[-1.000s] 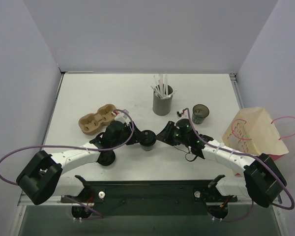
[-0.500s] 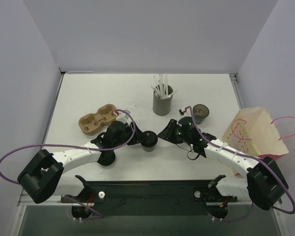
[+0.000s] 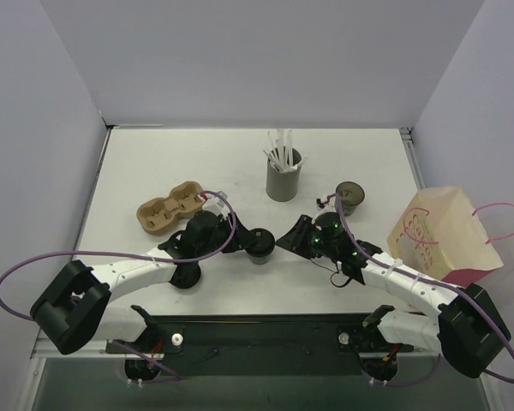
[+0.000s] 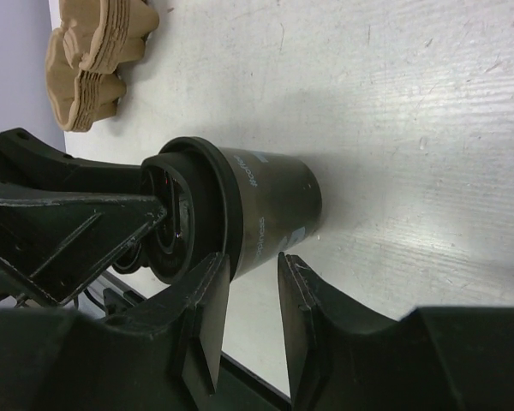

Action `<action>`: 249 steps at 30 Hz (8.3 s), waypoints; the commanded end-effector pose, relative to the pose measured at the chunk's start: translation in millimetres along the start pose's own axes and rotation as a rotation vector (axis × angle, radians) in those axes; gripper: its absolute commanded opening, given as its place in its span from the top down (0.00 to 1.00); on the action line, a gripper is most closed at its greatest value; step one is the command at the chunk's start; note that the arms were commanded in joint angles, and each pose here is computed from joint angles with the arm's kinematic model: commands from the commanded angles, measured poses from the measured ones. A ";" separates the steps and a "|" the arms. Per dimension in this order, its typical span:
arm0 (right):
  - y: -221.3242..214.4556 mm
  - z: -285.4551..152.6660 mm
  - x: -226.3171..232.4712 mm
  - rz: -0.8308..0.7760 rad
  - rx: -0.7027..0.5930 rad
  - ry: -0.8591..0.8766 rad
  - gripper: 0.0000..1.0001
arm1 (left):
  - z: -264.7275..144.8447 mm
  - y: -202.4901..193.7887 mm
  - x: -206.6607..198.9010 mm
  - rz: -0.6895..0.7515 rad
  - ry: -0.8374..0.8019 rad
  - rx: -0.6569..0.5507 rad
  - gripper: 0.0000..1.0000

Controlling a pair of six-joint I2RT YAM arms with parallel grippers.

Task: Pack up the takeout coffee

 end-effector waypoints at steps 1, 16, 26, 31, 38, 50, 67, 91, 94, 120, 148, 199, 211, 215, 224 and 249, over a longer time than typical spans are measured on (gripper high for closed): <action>0.3 2.4 17.2 0.018 -0.040 0.097 0.69 | -12.7 -45.9 60.0 0.031 0.276 0.215 0.48; -13.6 10.7 18.7 0.020 -0.092 0.056 0.57 | -12.0 -50.9 64.9 0.019 0.278 0.222 0.48; -24.7 20.8 -0.6 0.020 -0.072 -0.020 0.63 | -9.4 -59.9 70.4 -0.008 0.255 0.242 0.51; -31.1 20.7 -12.8 0.019 -0.083 -0.038 0.69 | -10.5 -62.7 74.4 -0.015 0.264 0.245 0.51; -36.8 22.4 -24.3 -0.043 -0.085 -0.006 0.75 | -12.9 -66.6 80.3 -0.023 0.285 0.252 0.52; -22.5 46.1 -19.3 -0.192 0.063 0.106 0.86 | -17.4 -69.9 83.9 -0.055 0.293 0.239 0.52; 27.1 30.0 38.5 -0.234 0.049 0.246 0.58 | -20.1 -69.5 90.9 -0.075 0.345 0.201 0.51; 1.5 7.0 0.7 0.038 0.006 0.055 0.62 | -19.6 -65.6 91.8 -0.062 0.378 0.187 0.52; -2.1 8.3 0.9 0.064 -0.013 0.088 0.63 | -20.1 -66.4 92.9 -0.063 0.378 0.186 0.52; 1.6 -5.6 14.3 0.075 -0.105 0.101 0.65 | -20.7 -68.4 93.1 -0.073 0.372 0.189 0.52; -4.8 11.0 23.8 0.097 -0.095 0.133 0.67 | -19.9 -69.9 94.9 -0.075 0.374 0.192 0.52; -49.3 33.8 -67.9 -0.131 -0.132 -0.163 1.00 | -27.4 -96.3 119.1 -0.114 0.472 0.200 0.53; -74.3 44.2 -86.3 -0.135 -0.049 -0.223 1.00 | -29.7 -100.4 124.6 -0.123 0.501 0.191 0.55; -76.1 43.8 -82.1 -0.120 -0.046 -0.200 1.00 | -29.9 -101.0 124.6 -0.122 0.505 0.196 0.55; 2.1 18.9 -17.6 -0.101 -0.130 -0.006 0.80 | -30.8 -98.1 125.3 -0.109 0.532 0.184 0.56; -24.9 7.9 13.9 0.095 -0.100 0.152 0.60 | -27.5 -98.7 124.4 -0.128 0.537 0.186 0.55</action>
Point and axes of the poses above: each gripper's point midway between its finger pads, its own z axis out along the fingers, its own x axis along the line the jaws close on, y = z × x, the point moved 7 cm from there along -z, back along the fingers, and after that the axes turned 6 degrees about -z, right-handed, at the moved point
